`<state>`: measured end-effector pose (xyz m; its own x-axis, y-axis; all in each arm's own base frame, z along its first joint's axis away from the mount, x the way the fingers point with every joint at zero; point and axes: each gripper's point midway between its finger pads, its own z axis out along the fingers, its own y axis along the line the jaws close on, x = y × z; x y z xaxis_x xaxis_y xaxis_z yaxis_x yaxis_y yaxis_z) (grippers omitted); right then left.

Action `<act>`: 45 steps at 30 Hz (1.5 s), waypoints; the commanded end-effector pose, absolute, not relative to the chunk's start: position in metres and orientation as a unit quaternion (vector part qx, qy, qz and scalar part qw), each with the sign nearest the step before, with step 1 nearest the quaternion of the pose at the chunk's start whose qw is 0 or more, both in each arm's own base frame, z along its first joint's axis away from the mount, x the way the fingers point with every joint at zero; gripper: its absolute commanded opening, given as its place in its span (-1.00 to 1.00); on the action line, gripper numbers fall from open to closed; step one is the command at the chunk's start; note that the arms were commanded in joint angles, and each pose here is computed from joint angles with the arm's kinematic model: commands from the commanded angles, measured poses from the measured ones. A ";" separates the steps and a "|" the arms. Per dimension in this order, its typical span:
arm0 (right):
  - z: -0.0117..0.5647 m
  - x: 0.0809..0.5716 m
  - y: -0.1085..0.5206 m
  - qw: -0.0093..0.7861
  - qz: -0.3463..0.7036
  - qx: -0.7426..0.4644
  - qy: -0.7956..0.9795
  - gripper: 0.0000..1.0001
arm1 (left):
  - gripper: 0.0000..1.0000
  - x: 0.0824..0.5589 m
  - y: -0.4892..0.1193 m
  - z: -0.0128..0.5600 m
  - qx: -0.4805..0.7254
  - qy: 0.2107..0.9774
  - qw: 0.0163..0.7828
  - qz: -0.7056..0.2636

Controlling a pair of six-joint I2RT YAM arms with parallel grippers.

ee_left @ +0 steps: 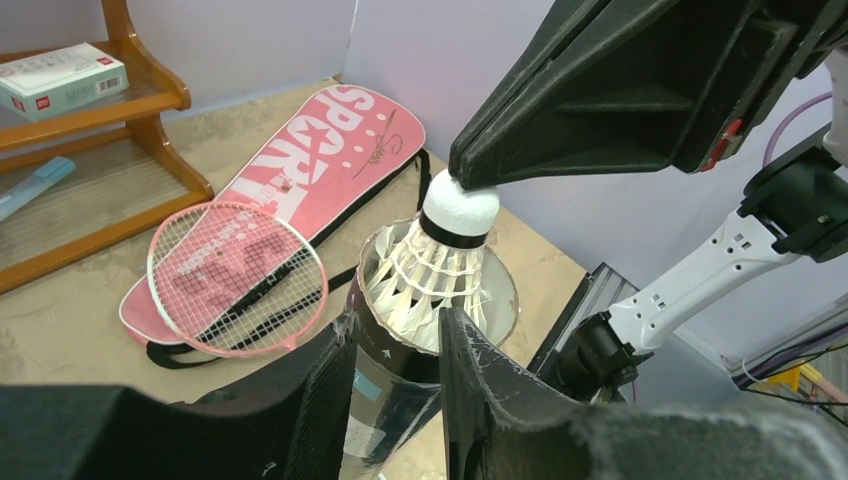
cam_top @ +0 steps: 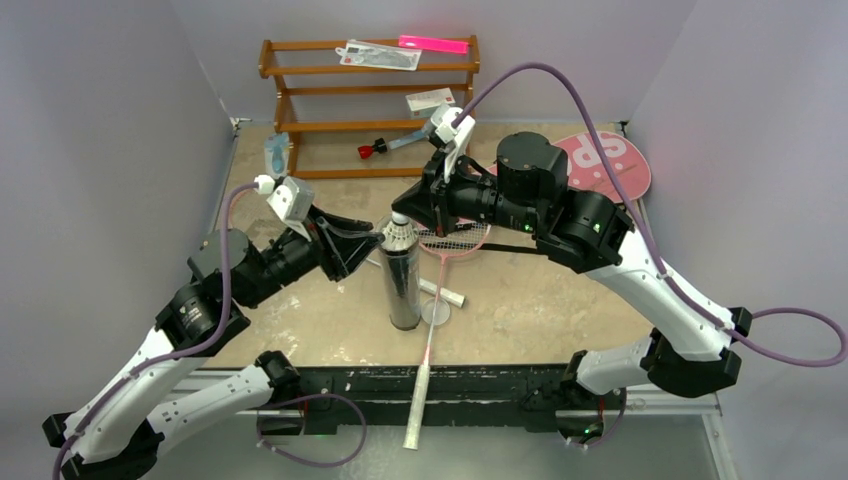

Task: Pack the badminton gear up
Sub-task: Place the shuttlecock at the shuttle tube.

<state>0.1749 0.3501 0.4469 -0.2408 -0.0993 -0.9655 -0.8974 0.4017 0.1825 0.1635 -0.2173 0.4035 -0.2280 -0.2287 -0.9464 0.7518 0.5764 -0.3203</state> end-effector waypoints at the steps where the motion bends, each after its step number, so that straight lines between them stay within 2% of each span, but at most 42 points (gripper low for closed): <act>1: 0.458 0.169 0.348 0.503 0.416 -0.380 0.655 -1.00 | -0.34 0.164 -0.220 0.405 0.204 0.654 0.597 -0.417; 17: 0.424 0.162 0.351 0.469 0.421 -0.389 0.672 -1.00 | -0.35 0.164 -0.221 0.399 0.204 0.659 0.592 -0.416; 26: 0.470 0.161 0.336 0.516 0.426 -0.372 0.644 -1.00 | -0.36 0.163 -0.222 0.400 0.206 0.658 0.590 -0.420; 31: 0.484 0.176 0.322 0.555 0.395 -0.341 0.648 -1.00 | -0.36 0.163 -0.223 0.400 0.207 0.657 0.589 -0.422; 37: 0.453 0.184 0.325 0.539 0.374 -0.339 0.674 -1.00 | -0.37 0.161 -0.224 0.401 0.210 0.657 0.587 -0.424; 45: 0.428 0.173 0.338 0.497 0.399 -0.354 0.684 -1.00 | -0.37 0.161 -0.226 0.402 0.213 0.657 0.584 -0.427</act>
<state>0.1775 0.3336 0.4272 -0.2416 -0.0960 -0.9656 -0.8717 0.4587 0.1725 0.1625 -0.2215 0.4006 -0.2289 -0.2268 -0.9467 0.7648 0.5598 -0.3190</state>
